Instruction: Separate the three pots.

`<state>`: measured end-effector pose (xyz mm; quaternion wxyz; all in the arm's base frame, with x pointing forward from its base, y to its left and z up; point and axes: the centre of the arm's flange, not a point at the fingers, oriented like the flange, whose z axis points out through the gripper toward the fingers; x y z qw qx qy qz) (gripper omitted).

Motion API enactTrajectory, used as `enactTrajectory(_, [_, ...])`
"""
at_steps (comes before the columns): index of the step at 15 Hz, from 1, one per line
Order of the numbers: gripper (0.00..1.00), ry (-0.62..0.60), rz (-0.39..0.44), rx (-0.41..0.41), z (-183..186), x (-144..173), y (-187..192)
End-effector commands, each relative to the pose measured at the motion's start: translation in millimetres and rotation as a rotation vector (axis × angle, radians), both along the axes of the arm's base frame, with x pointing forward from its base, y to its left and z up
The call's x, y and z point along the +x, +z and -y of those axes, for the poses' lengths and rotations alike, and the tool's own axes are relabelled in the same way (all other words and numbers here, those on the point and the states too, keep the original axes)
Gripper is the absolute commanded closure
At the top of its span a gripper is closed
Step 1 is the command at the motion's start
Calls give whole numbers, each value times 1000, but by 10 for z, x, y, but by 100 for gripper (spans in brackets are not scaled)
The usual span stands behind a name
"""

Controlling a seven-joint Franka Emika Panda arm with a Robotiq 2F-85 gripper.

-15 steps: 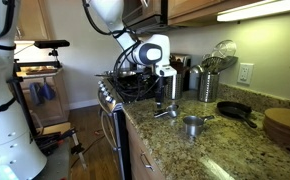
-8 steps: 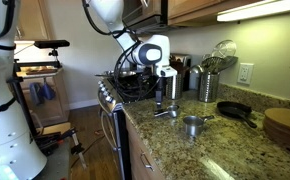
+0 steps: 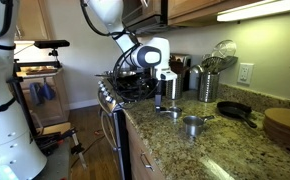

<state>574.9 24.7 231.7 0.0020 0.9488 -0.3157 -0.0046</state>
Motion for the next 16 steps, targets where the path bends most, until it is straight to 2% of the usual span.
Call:
enactTrajectory(1, [0,8,-10,1,158,-212,116])
enactTrajectory(8, [0,19,11,13,382,-254,164])
enactTrajectory(16, [0,119,8,47,509,-299,44])
